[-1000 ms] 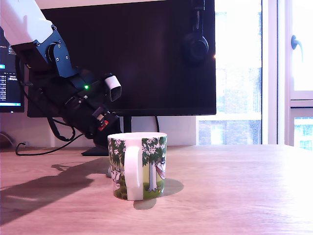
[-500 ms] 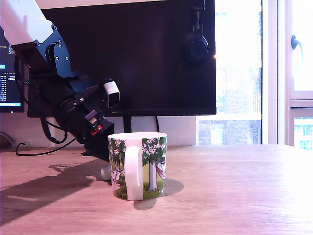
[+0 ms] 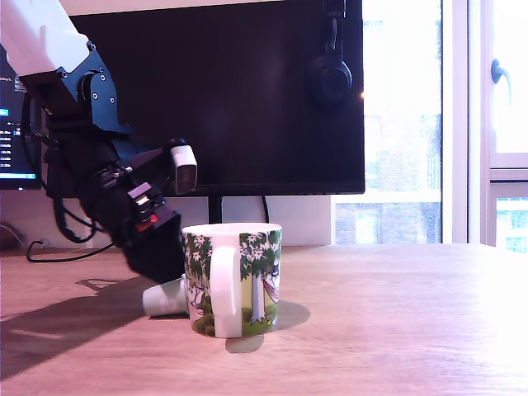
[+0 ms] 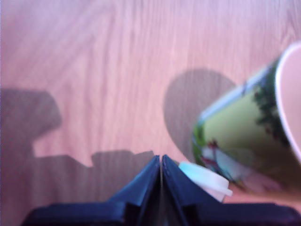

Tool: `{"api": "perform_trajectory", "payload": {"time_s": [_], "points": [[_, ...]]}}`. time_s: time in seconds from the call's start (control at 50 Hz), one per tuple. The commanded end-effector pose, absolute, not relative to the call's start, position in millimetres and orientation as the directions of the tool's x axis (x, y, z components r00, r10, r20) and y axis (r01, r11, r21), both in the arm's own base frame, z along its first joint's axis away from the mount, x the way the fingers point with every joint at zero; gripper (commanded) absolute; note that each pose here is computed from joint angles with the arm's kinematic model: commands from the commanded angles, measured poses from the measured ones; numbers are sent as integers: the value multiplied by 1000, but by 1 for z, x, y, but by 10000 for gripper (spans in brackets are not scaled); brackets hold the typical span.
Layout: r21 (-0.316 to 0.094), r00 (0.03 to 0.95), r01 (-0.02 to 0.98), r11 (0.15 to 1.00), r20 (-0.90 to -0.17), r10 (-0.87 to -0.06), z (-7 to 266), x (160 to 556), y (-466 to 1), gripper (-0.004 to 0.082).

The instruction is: Pick up the coffee capsules from the table one by one and drop them inside the nearest coffee cup

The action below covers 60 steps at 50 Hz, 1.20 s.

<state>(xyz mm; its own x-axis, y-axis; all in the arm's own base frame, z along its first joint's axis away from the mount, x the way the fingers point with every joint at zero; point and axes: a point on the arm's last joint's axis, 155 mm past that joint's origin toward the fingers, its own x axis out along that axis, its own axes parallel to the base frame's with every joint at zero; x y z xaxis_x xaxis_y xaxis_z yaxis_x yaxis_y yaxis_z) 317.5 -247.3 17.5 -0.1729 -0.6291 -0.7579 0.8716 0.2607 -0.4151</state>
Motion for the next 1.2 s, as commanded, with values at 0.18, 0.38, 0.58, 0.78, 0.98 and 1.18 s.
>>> {"api": "perform_trajectory", "payload": {"time_s": [0.18,0.38,0.58,0.78,0.98,1.18], "points": [[-462,-235,842,277,-778,-583,3,304,-240,-23],[-503,-280,815,289,-778,-563,3,292,-235,-24],[-519,-300,802,297,-778,-552,6,286,-232,-24],[-501,-276,812,298,-781,-561,20,287,-232,-24],[-468,-223,826,314,-783,-581,36,292,-230,-23],[-432,-155,833,345,-781,-605,43,286,-223,-23]]}}
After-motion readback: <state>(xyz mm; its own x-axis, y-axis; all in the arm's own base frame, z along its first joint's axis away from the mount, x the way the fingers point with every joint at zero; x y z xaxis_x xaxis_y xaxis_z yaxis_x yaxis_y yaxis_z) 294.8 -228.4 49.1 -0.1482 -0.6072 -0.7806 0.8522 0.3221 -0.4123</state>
